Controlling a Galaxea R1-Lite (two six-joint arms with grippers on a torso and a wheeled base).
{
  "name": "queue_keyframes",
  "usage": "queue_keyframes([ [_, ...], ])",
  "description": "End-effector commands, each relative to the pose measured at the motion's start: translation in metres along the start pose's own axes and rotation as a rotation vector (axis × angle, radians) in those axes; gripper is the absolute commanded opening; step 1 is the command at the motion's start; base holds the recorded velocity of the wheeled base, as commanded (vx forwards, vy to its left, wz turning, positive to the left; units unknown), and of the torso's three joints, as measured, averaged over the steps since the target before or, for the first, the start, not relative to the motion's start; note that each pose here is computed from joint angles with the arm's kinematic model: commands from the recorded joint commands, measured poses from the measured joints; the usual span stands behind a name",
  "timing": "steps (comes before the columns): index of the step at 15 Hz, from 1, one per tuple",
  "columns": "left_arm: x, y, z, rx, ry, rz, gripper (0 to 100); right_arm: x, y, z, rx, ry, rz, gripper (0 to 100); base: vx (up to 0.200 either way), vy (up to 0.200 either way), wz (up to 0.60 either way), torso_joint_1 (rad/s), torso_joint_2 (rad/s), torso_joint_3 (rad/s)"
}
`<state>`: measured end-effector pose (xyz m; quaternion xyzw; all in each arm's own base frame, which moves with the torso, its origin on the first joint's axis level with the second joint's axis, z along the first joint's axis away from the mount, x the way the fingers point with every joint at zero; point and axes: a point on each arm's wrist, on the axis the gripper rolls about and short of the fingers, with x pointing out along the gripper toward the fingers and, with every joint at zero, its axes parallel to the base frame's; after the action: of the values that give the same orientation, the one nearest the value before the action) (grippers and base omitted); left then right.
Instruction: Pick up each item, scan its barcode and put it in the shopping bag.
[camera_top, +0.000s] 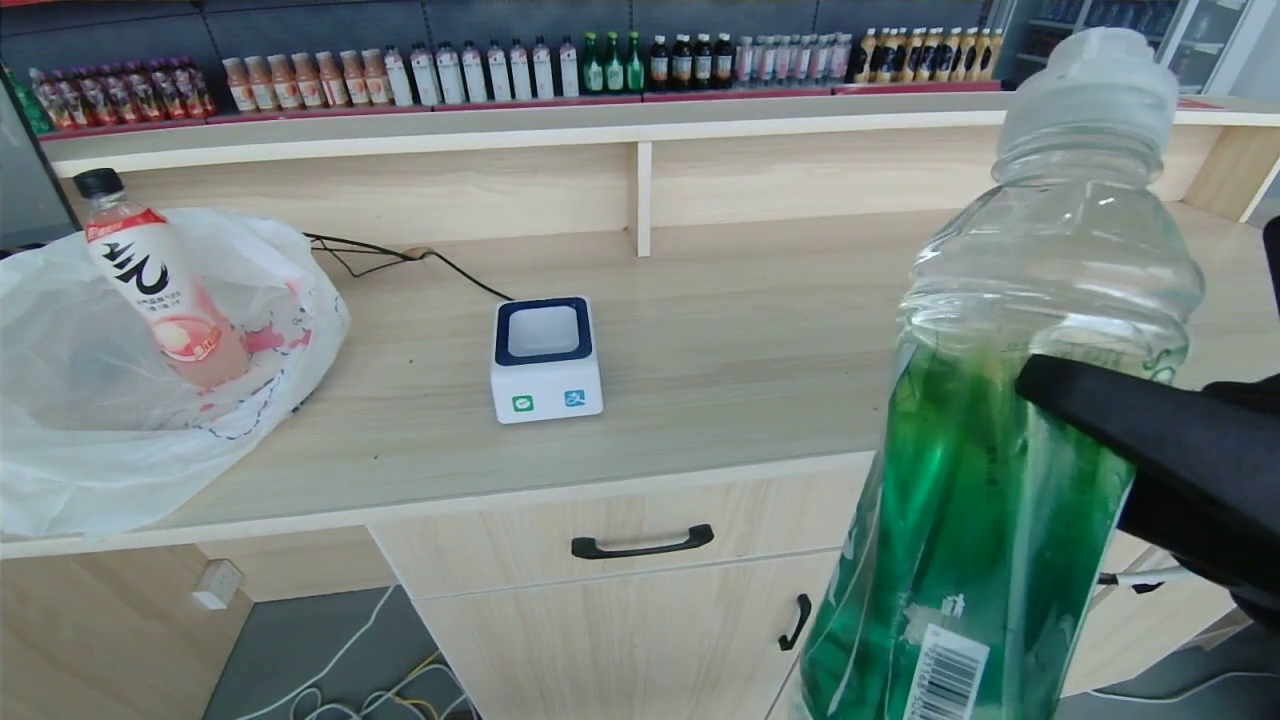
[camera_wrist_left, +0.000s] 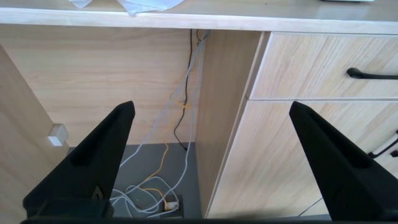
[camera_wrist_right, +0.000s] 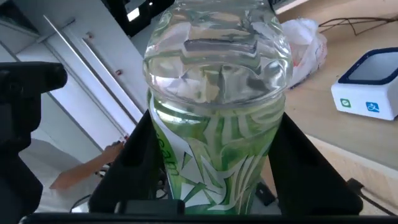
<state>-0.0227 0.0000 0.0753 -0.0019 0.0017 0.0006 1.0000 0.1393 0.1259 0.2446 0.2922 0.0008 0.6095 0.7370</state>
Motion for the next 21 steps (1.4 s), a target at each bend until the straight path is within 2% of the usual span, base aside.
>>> queue_keyframes([
  [1,0.000,0.000,0.000,-0.001,0.000,0.000,100,0.016,-0.025,-0.014,0.069,0.034,-0.023,0,0.000,0.000,0.00,0.000,0.00,0.000],
  [3,0.000,0.000,0.000,-0.001,0.000,0.000,100,0.024,-0.030,-0.013,0.133,-0.018,0.026,0,0.000,0.000,0.00,0.000,0.00,0.000],
  [5,0.000,0.000,0.000,-0.001,0.000,0.000,100,0.027,-0.042,-0.018,0.186,-0.016,0.010,0,0.000,0.000,0.00,0.000,0.00,0.000],
  [10,0.000,0.000,0.000,-0.001,0.000,-0.001,100,0.030,-0.041,-0.016,0.237,-0.022,0.022,0,0.000,0.000,0.00,0.000,0.00,0.000],
  [15,0.000,0.000,0.000,-0.001,0.000,0.000,100,0.041,-0.035,-0.008,0.223,-0.040,0.076,0,0.000,0.000,0.00,0.000,0.00,0.000],
  [21,0.000,0.000,0.000,-0.001,0.000,-0.001,100,0.049,-0.039,-0.005,0.216,-0.048,0.085,0,0.000,0.000,0.00,0.000,0.00,0.000],
])
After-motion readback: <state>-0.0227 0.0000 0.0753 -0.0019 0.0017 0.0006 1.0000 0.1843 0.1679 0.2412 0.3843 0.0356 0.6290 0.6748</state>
